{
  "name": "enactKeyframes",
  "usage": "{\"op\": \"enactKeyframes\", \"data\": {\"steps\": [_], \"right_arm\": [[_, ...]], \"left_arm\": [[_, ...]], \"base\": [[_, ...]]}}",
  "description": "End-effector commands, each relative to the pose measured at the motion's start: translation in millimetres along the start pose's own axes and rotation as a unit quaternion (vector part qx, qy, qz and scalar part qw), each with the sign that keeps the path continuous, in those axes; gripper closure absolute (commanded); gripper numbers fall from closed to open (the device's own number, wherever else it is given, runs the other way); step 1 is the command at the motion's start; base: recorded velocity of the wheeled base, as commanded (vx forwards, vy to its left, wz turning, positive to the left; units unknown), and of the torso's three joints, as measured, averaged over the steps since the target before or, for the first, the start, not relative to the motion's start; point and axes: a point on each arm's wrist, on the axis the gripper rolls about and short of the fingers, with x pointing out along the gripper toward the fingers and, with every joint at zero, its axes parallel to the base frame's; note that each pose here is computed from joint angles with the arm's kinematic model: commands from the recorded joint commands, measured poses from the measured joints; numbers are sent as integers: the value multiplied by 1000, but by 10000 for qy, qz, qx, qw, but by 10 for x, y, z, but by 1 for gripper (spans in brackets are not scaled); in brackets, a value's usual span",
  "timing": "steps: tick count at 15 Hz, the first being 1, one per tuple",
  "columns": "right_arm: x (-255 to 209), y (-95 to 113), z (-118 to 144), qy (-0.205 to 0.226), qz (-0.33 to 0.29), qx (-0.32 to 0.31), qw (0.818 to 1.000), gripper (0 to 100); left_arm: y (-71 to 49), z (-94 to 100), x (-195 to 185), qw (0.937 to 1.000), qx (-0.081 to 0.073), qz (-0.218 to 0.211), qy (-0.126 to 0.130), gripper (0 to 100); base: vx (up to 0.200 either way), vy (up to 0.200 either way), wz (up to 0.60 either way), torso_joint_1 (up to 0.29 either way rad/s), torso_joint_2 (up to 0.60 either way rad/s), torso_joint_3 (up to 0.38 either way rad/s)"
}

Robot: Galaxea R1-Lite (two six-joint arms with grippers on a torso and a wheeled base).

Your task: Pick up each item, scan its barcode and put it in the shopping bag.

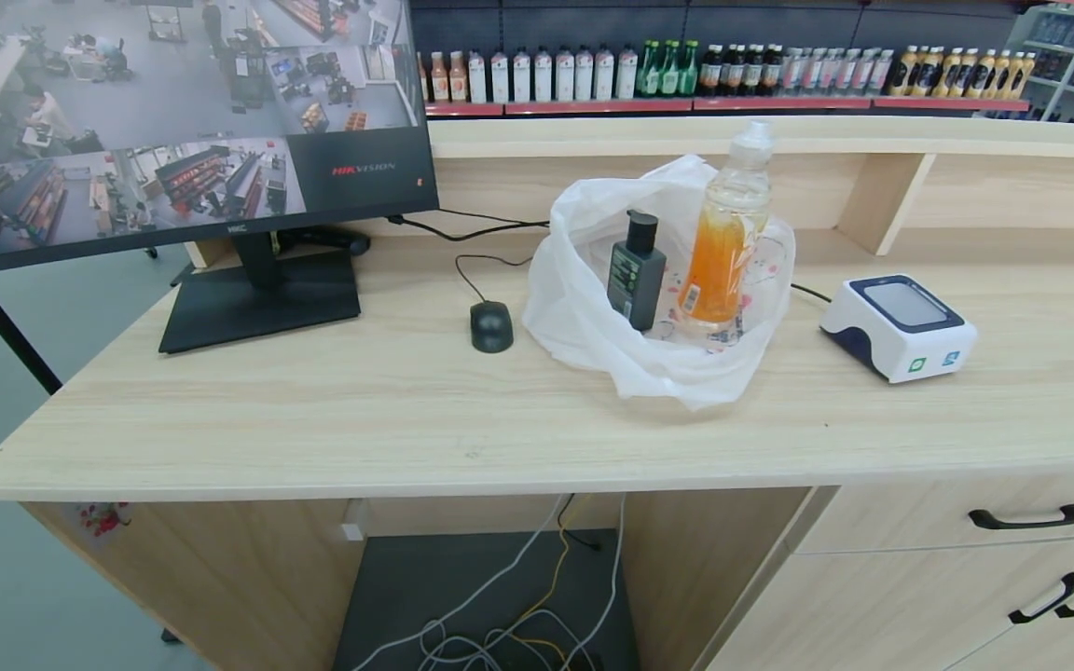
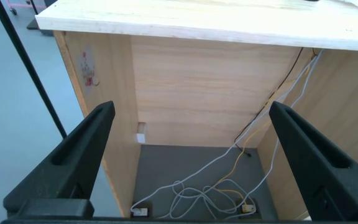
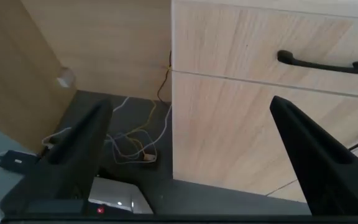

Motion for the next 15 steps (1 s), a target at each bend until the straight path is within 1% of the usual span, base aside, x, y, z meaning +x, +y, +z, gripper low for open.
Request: {"op": "enactKeyframes", "data": {"steps": [1,2,3,4,5,6,9,11,12,14,15], "right_arm": [[-71,2,-7,-341,-184,-3,9992,0],[-64,3,-5,-294,-337,110,9989,0],[-61,-4,-6,-226,-762,364,9962,0],[-63,4,-68,-125,-809,394,9959,0],[-57,2,-63,-103,-755,365,9964,0],[-64,3,-66,-151,-727,366,9966,0],[-104,31,-82,-450,-1433,703,9862,0],[-105,32,-83,-460,-1395,708,9866,0],[-105,40,-78,-476,-1107,681,9904,0],[-118,20,-89,-559,-415,545,9961,0],[-117,20,-88,-550,-430,540,9961,0]], "left_arm": [[0,0,0,10000,-6,1,-2,0],[0,0,0,10000,-14,1,-2,0],[0,0,0,10000,-29,9,-2,0],[0,0,0,10000,-29,9,-2,0],[0,0,0,10000,-29,9,-2,0],[0,0,0,10000,-37,9,-2,0],[0,0,0,10000,-29,9,-2,0],[0,0,0,10000,-29,9,-2,0],[0,0,0,10000,-29,1,-2,0],[0,0,0,10000,-29,9,-2,0],[0,0,0,10000,-22,1,-2,0]], "base": [[0,0,0,0,0,0],[0,0,0,0,0,0],[0,0,0,0,0,0],[0,0,0,0,0,0],[0,0,0,0,0,0],[0,0,0,0,0,0],[0,0,0,0,0,0],[-200,0,0,5,7,9],[-200,0,0,27,7,2],[0,0,0,0,0,0],[0,0,0,0,0,0]]}}
